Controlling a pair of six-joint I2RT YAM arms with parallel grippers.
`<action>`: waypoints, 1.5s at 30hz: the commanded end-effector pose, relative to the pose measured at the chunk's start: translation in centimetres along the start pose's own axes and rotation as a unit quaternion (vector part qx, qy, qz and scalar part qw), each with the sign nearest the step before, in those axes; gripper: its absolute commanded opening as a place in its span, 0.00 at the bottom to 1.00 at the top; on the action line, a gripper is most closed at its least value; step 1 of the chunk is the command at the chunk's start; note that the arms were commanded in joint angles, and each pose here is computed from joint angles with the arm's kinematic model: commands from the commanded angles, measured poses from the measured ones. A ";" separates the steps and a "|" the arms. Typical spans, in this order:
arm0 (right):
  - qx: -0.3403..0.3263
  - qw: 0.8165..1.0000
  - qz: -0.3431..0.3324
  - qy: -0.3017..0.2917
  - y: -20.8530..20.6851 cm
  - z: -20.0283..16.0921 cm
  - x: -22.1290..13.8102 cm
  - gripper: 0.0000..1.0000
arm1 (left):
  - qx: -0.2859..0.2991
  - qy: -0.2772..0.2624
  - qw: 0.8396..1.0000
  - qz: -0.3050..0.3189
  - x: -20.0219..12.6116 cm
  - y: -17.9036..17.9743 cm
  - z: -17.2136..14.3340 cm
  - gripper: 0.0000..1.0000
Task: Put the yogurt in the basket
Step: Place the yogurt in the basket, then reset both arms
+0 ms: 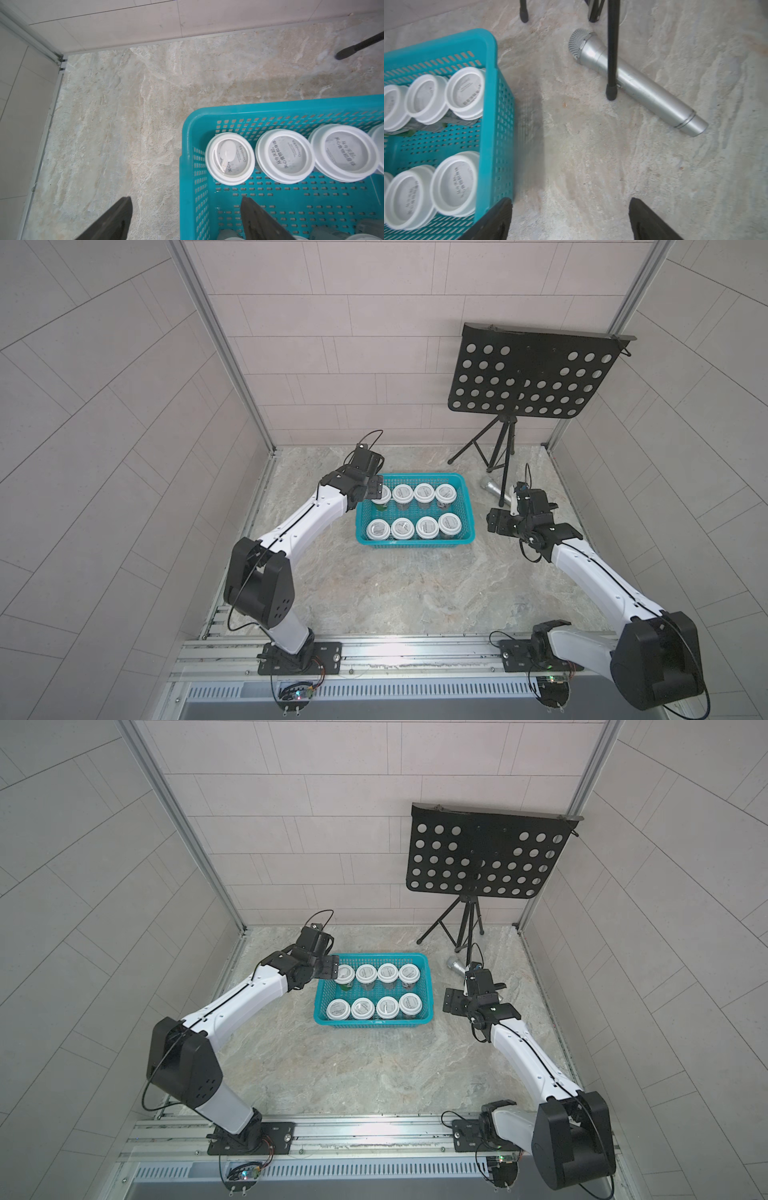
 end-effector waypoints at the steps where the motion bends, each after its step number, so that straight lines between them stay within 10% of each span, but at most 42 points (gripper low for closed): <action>1: 0.016 0.992 -0.085 -0.091 -2.5 2.5 0.1 1.00 | -0.021 -0.049 0.995 0.084 -0.8 3.1 0.0 0.95; 13: 0.012 0.972 -0.139 -0.187 -6.3 3.5 2.0 1.00 | -0.021 -0.073 0.980 0.183 0.1 7.4 -5.6 1.00; 34: -0.062 0.951 -0.066 -0.296 -5.8 2.7 4.5 1.00 | -0.045 -0.184 0.977 0.101 4.8 10.0 -12.3 1.00; 45: -0.073 0.955 -0.061 -0.282 -5.9 1.7 6.9 1.00 | -0.061 -0.151 0.983 0.083 8.0 10.2 -13.3 1.00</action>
Point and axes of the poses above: each gripper's point midway between its finger pads, its own x axis out along the fingers, its own y axis along the line the jaws close on, z = x × y, the point moved 3 cm from there along -x, back along the fingers, and after that the axes turned 11 degrees about x, right-handed, at the moved point
